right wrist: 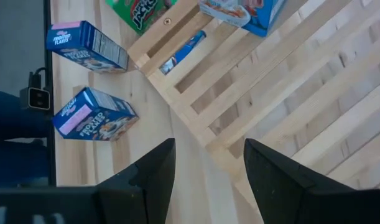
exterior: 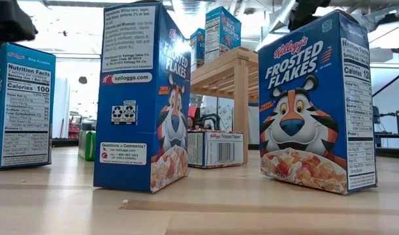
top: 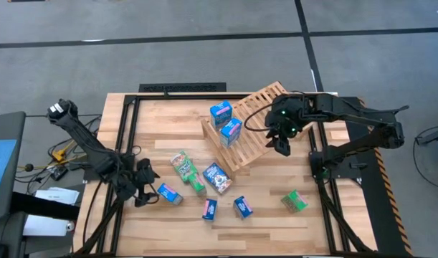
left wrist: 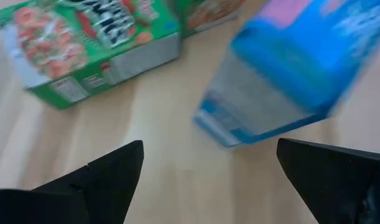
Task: Stack cereal on shelf
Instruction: Put the light blue cereal box aligned with the other light blue cereal boxes on the shelf
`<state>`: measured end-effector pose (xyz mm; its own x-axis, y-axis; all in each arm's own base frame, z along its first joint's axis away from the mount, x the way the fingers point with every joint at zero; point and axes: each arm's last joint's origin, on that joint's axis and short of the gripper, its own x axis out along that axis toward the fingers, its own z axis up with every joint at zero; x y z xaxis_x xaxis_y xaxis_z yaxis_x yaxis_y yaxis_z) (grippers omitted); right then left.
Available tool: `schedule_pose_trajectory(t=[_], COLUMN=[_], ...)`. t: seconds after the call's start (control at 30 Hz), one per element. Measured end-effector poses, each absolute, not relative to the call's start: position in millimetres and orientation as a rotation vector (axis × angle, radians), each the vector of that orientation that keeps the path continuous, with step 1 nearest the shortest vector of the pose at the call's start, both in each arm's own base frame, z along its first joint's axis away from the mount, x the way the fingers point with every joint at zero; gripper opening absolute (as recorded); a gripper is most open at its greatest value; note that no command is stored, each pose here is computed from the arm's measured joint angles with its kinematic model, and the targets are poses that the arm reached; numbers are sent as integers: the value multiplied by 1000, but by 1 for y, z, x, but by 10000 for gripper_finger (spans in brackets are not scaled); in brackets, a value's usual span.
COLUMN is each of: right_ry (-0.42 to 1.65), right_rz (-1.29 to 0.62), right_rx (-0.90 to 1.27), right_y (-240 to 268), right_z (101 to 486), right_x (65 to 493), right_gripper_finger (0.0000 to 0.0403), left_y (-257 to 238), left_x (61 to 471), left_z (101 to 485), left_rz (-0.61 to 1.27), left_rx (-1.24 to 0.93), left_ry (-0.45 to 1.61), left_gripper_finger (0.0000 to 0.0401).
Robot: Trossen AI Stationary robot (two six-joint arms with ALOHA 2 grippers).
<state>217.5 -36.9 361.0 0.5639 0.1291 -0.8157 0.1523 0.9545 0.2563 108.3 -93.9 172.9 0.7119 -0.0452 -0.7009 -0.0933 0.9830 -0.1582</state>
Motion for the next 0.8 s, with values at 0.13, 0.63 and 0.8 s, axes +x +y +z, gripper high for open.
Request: schedule_pose_trajectory(t=[0.13,0.63,0.8], right_ry=[977,1085,1113], right_rz=[-18,23,78], right_rx=[322,386,414], right_y=[-37,-40,-37], right_z=[361,338,332], right_x=[217,244,251], right_gripper_finger=[217,217,217], left_y=[-91,-97,-101], left_x=[106,114,119], left_z=[160,157,155], left_rz=[43,27,20], left_rx=[-187,-213,-171], left_ry=[775,635,615], left_gripper_finger=[359,359,359])
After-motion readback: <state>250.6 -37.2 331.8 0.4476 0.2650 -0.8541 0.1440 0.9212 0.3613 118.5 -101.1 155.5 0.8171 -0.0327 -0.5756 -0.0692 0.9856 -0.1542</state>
